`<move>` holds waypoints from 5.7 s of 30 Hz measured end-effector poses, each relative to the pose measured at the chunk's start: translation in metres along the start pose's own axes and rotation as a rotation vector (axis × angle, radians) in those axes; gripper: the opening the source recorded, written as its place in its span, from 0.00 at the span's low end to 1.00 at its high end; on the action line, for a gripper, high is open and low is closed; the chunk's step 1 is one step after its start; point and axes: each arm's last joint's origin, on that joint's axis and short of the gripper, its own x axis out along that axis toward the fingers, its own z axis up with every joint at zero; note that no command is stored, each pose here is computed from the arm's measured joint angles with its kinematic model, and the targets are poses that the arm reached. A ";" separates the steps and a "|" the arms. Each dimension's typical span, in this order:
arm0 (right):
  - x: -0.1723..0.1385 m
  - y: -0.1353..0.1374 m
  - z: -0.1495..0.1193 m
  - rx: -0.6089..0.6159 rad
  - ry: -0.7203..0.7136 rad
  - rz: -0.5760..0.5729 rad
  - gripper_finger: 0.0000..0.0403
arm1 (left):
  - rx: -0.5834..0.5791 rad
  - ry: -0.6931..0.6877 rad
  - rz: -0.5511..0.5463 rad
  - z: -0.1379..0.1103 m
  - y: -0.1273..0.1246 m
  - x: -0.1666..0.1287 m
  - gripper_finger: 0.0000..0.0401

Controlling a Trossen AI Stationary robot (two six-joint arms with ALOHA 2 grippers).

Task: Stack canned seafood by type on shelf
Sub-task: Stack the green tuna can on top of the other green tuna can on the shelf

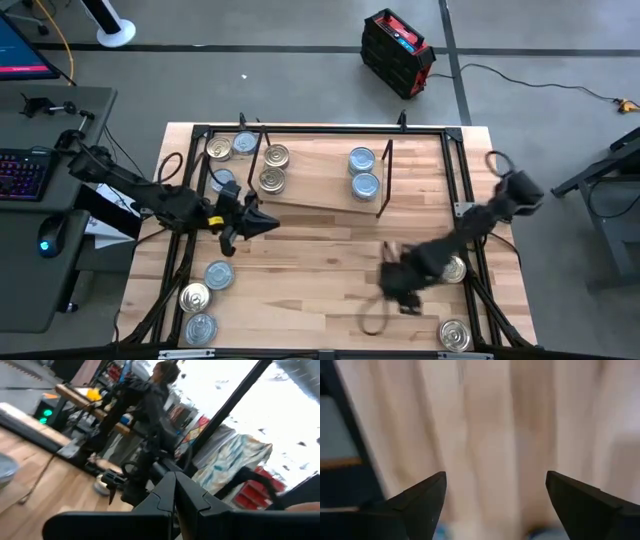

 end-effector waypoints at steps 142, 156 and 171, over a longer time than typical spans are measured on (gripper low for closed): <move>0.098 -0.025 0.113 0.370 -0.586 0.275 0.00 | 0.439 0.920 0.310 -0.186 0.052 0.085 0.00; 0.064 -0.007 0.129 0.234 -0.754 0.298 0.00 | 0.375 1.006 0.345 -0.212 0.063 0.085 0.00; 0.008 0.012 0.146 0.043 -0.683 0.152 0.00 | 0.373 0.987 0.367 -0.212 0.062 0.083 0.00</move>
